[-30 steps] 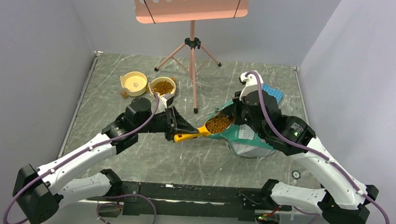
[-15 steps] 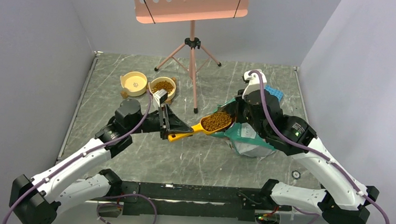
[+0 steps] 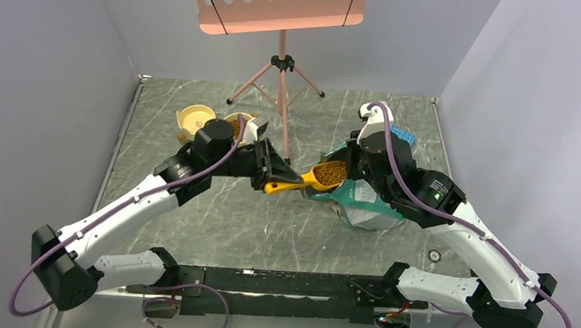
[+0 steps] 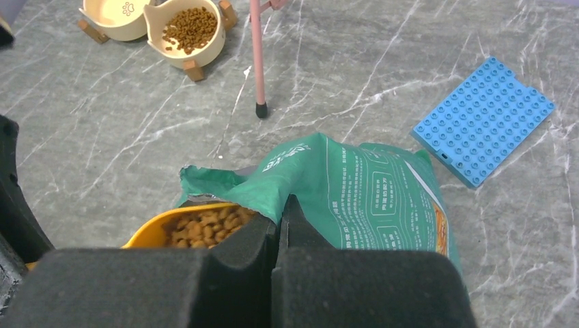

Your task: Serve the pet food

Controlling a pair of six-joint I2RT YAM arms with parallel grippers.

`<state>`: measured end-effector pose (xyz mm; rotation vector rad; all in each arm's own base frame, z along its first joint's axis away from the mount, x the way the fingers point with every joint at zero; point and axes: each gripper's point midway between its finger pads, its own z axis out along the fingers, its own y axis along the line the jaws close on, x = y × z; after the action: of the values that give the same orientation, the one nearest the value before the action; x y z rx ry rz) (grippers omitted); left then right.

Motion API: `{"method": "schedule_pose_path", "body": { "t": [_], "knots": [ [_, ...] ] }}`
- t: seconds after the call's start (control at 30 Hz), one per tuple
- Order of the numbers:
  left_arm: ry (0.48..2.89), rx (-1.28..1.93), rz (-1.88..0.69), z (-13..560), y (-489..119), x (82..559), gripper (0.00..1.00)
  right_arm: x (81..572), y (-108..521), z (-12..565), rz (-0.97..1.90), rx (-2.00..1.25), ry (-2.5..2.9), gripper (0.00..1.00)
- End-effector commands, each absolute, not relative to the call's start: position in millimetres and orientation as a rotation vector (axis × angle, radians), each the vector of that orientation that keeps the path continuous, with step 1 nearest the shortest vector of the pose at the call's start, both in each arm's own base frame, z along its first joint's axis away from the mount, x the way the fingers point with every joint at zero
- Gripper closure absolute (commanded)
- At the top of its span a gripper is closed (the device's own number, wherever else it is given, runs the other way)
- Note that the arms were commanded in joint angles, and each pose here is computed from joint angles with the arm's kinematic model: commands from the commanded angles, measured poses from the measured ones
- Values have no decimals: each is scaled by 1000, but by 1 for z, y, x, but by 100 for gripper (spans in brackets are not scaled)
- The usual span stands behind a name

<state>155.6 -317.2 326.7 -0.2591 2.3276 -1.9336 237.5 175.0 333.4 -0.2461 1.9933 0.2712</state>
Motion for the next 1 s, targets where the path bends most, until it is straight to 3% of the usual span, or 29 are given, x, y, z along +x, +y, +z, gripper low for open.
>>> {"method": "schedule_pose_path", "body": {
  "t": [0.0,0.53,0.63,0.73,0.83,0.97],
  "knots": [
    [2389,-211,-1751,337,-320,161,100,247,183,372,360,-168,1871,100],
    [2413,-306,-1744,309,-292,151,100,246,179,364,342,-168,1887,100],
    [2307,-261,-1814,336,-297,151,100,247,181,367,343,-172,1889,100],
    [2410,-266,-1738,311,-290,152,100,247,181,363,340,-170,1886,100],
    [2299,-268,-1878,326,-296,148,100,248,184,365,346,-177,1896,100],
    [2363,-246,-1744,308,-282,150,100,249,182,363,341,-169,1886,100]
  ]
}}
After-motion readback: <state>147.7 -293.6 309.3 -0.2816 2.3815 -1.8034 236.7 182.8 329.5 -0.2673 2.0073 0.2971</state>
